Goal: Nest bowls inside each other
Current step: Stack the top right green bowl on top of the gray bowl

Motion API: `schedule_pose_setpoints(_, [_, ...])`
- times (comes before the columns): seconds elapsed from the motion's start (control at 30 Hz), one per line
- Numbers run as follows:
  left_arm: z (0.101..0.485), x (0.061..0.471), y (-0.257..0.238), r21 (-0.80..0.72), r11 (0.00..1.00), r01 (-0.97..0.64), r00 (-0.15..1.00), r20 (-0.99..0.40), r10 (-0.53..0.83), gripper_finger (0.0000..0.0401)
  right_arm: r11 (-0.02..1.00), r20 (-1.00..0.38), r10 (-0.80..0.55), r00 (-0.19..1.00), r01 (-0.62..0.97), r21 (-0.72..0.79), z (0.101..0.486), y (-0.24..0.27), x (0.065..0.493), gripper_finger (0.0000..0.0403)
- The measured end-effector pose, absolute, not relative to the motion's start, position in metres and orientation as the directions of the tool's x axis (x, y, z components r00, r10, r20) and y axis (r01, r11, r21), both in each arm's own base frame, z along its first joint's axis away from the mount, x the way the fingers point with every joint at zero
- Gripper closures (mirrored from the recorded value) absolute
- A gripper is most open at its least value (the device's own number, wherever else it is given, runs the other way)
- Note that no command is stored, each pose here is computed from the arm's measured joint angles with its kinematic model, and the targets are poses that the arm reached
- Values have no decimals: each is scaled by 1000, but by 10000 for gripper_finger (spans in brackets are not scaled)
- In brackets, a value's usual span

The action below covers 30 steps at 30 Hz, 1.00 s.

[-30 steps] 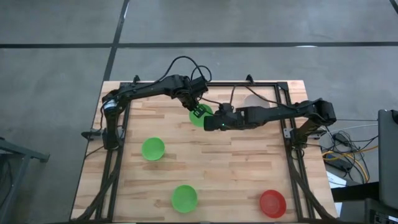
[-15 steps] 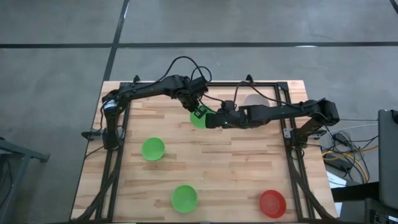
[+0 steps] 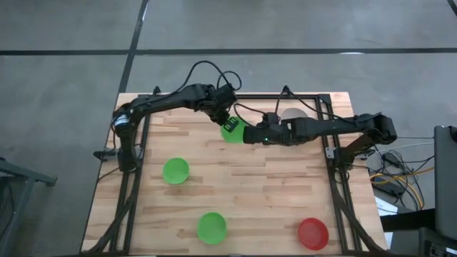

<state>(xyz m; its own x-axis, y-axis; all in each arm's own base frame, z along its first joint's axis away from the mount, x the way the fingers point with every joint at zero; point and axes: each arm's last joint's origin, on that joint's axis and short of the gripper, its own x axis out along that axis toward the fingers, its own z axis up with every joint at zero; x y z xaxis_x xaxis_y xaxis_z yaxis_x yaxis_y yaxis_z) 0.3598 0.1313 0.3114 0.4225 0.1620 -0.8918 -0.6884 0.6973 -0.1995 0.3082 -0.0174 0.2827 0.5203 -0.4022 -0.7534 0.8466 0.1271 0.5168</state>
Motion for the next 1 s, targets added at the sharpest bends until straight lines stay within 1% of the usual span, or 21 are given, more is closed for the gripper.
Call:
schedule_pose_setpoints(0.13, [321, 357, 130, -221, 690, -689, 460, -869, 181, 398, 134, -746, -402, 532, 839, 527, 281, -18, 312, 349])
schedule_pose_setpoints(0.43, [321, 357, 127, -216, 679, -702, 451, -872, 189, 398, 134, -724, -421, 546, 827, 546, 283, -19, 314, 349])
schedule_pose_setpoints(0.7, [321, 358, 124, -217, 682, -698, 453, -872, 186, 398, 111, -708, -437, 554, 815, 569, 284, -27, 315, 349])
schedule_pose_setpoints(1.0, [321, 359, 122, -212, 686, -696, 450, -873, 187, 398, 107, -721, -432, 542, 824, 556, 279, -29, 319, 349])
